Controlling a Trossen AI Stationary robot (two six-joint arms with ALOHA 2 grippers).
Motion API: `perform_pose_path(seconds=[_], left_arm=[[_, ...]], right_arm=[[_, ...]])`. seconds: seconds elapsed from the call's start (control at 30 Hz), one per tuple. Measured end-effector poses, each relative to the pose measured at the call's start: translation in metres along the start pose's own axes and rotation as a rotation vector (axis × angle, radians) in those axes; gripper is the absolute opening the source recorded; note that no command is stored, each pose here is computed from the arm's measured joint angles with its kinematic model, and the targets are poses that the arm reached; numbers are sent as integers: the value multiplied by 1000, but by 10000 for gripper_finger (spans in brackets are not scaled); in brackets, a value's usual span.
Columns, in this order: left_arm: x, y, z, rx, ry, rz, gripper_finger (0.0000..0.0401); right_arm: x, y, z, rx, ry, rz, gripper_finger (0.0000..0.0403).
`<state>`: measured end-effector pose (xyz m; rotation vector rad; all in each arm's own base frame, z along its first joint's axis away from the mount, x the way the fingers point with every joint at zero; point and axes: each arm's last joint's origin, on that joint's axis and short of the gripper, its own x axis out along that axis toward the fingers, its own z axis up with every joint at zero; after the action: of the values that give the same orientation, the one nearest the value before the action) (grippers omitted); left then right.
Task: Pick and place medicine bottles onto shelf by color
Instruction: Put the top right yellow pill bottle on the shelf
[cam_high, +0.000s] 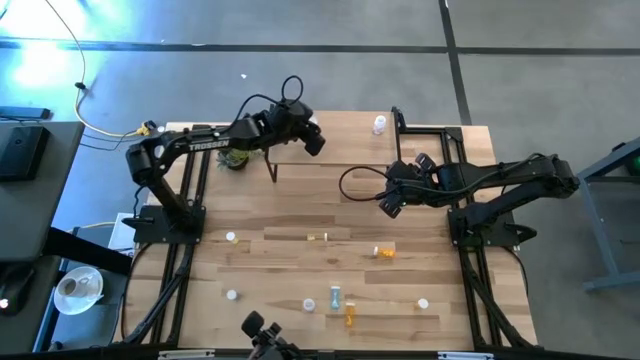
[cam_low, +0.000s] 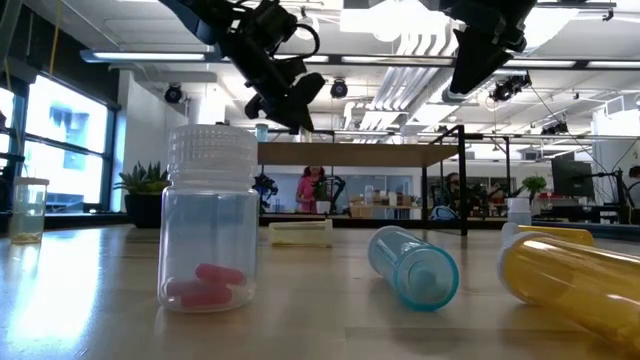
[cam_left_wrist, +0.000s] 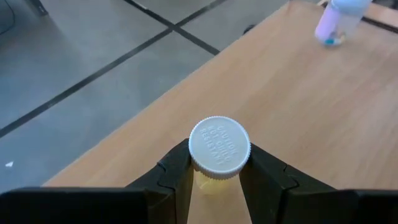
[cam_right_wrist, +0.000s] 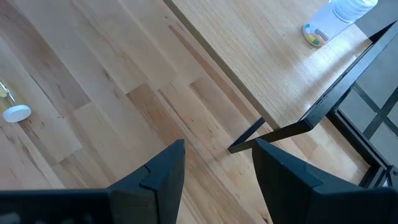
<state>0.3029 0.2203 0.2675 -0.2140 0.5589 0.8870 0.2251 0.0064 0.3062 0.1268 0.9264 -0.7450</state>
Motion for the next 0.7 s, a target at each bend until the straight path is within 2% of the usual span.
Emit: perform_pose_path(seconds=[0.7], left_arm=[[5, -1, -4, 0, 24, 18, 106]], right_arm=[[0, 0, 0, 0, 1, 1, 178]])
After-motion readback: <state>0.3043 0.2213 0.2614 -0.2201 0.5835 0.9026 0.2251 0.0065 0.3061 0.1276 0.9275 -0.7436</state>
